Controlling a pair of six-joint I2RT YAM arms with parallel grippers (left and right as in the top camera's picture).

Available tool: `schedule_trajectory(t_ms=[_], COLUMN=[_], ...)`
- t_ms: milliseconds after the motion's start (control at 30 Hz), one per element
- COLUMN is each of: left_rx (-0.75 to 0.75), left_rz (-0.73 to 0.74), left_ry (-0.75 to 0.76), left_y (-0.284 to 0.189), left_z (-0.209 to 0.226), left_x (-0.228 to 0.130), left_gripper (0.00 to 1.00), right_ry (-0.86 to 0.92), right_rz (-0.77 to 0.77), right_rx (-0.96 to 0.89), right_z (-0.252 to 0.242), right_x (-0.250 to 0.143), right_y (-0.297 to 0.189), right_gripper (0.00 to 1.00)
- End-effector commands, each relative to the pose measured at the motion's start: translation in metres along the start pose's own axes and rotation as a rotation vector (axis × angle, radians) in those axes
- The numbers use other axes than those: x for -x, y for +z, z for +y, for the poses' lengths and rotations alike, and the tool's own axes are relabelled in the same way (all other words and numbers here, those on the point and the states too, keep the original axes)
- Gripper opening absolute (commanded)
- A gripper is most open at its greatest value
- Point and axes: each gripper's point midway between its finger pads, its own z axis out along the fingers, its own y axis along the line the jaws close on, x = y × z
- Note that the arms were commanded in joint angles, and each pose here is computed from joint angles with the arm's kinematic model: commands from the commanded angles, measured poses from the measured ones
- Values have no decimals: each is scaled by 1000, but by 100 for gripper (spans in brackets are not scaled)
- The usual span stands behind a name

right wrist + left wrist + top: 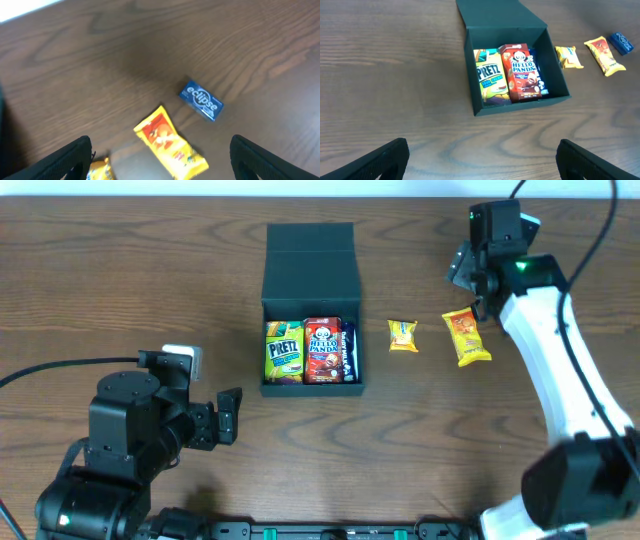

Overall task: Pack container
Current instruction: 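Withdraw the right gripper toward the orange snack bag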

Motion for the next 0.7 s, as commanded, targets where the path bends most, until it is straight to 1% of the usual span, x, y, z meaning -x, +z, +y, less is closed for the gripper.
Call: schedule_trajectory(t_ms=[0, 100, 200, 367, 500, 667], left_rx=[-3, -3, -3, -3, -3, -3], left_rz=[-1, -1, -1, -1, -1, -1], left_ry=[7, 7, 7, 7, 7, 7], left_y=[-1, -1, -1, -1, -1, -1], left_z=[-1, -1, -1, -1, -1, -1], left_x=[0, 0, 0, 0, 0, 0], left_gripper=[95, 95, 95, 95, 95, 95], right_ry=[-31, -31, -68, -81, -155, -208], right_rz=[22, 46, 87, 124, 174, 230], right_rx=[-31, -35, 8, 58, 172, 165], right_z=[-6, -5, 3, 6, 15, 13], right_x=[0, -5, -13, -18, -25, -41], right_y=[25, 43, 52, 57, 58, 59], right_gripper=[87, 86, 84, 86, 85, 86])
